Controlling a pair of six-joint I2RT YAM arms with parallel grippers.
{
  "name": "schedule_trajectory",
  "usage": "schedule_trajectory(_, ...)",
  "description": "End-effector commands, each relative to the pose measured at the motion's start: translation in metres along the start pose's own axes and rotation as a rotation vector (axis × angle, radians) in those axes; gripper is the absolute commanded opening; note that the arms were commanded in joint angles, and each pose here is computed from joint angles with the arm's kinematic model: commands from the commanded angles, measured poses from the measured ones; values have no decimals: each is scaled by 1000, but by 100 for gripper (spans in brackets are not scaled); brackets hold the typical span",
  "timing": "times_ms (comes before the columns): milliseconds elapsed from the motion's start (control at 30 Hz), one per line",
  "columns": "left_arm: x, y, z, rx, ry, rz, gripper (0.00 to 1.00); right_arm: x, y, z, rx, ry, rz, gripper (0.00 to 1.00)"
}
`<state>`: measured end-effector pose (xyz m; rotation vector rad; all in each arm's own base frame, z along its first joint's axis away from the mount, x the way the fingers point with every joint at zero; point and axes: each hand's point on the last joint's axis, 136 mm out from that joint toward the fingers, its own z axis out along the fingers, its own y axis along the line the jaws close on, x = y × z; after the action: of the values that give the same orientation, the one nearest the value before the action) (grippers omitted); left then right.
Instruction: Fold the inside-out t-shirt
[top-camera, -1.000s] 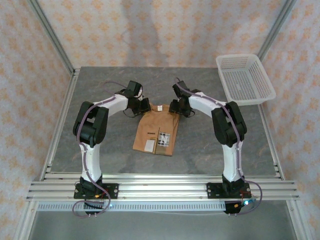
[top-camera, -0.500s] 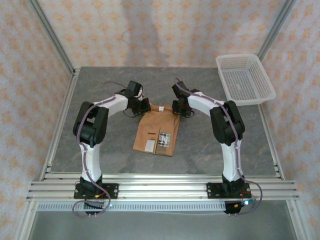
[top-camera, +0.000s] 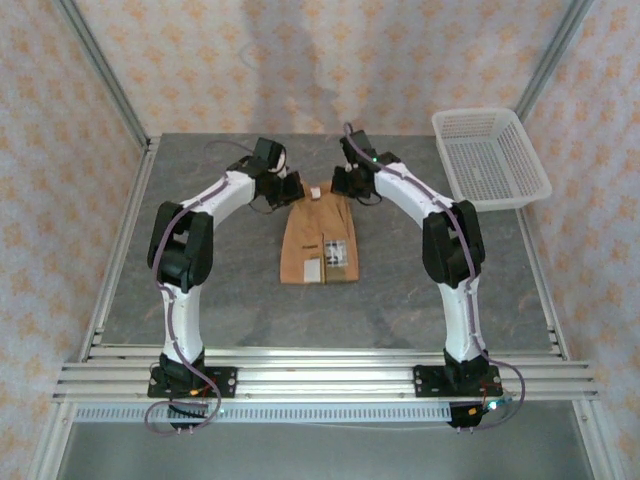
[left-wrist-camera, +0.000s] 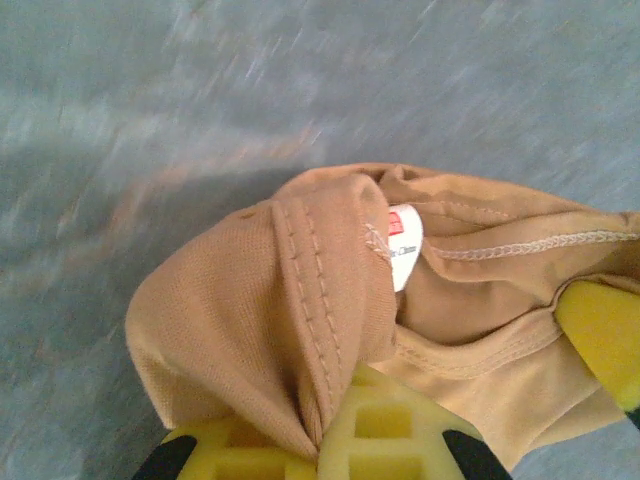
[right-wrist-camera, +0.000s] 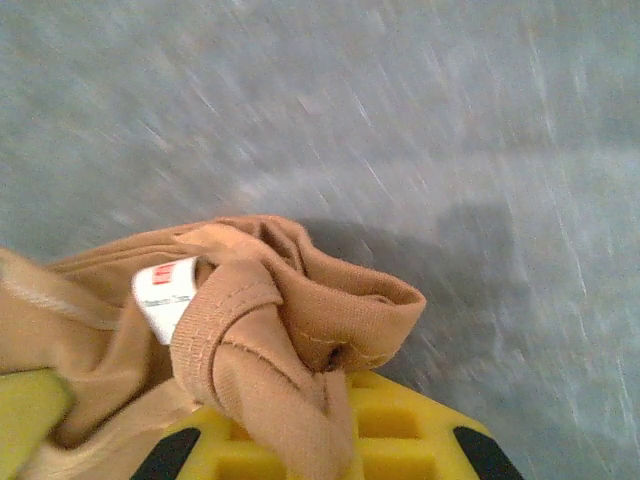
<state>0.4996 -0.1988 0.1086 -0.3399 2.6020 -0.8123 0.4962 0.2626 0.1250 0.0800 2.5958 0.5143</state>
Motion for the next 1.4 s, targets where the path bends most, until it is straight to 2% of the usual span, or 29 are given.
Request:
schedule_trajectory(0,-45,-22,-27,47,-71,23,0,-56,17,-29,-66,-117,-22,0)
schedule_trajectory(167,-95,-78,-94,145,-239,102,0,-109,58,-89,-216,-244,-38,0)
schedule_trajectory(267,-97,-94,-130,189,-345,172,0,-107,73,-114,-295,-258,-62,0)
schedule_trajectory(333,-87,-94,-147,217,-404,197,0,-89,72,-111,-343,-237,-61,0)
schedule_trajectory(467,-31,-53,-129,209,-410,184,0,-26,54,-93,-441,-200,-7,0)
schedule_trajectory(667,82,18,-78,137,-304,107,0,84,40,-62,-512,-71,57,0)
schedule_trajectory(767,117,41,-72,106,-276,78,0,114,41,-55,-513,-29,67,0)
schedule_trajectory(833,125,47,-76,70,-273,84,0,121,43,-55,-518,-23,71,0)
schedule_trajectory(1133,101,62,-98,-113,-325,132,0,88,54,-59,-427,-63,6,0)
schedule_trajectory(1367,63,101,-86,-220,-314,62,0,55,57,-10,-305,-22,-26,1)
